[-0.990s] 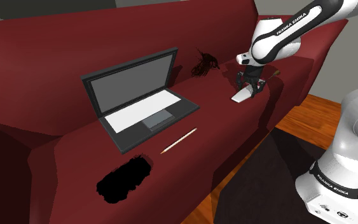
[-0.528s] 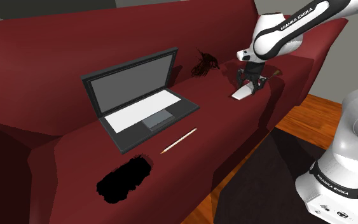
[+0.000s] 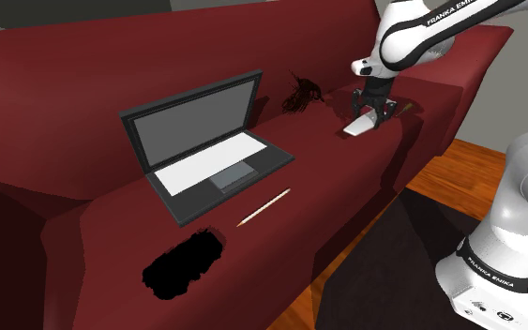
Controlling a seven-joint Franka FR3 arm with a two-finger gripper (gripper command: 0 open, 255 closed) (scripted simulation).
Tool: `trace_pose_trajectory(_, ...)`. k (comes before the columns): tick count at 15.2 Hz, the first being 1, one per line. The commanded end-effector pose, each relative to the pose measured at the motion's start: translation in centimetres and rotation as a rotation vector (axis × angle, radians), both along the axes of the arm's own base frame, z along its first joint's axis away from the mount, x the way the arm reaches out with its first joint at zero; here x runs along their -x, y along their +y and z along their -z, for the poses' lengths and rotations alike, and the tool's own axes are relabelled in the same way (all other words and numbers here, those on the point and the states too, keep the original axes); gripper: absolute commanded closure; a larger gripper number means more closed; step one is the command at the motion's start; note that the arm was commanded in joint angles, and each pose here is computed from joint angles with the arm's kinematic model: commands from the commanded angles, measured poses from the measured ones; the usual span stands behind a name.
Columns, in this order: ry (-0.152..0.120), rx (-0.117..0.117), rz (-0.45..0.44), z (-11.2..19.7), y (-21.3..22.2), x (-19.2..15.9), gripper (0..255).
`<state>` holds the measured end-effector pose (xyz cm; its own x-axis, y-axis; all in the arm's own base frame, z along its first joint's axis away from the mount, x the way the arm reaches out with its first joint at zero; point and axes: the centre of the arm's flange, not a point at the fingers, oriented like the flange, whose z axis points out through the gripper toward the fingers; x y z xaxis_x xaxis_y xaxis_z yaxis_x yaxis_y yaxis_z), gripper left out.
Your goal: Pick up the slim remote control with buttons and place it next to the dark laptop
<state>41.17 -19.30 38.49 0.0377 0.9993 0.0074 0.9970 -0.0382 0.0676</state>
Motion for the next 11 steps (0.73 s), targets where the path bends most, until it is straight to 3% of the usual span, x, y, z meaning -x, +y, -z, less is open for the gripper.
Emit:
trace_pose_trajectory(1, 0.000, 0.000, 0.000, -1.1, -0.1, 0.1, 255)
trace_pose_trajectory(11, 0.000, 0.000, 0.000, -6.4, -0.1, 0.1, 255)
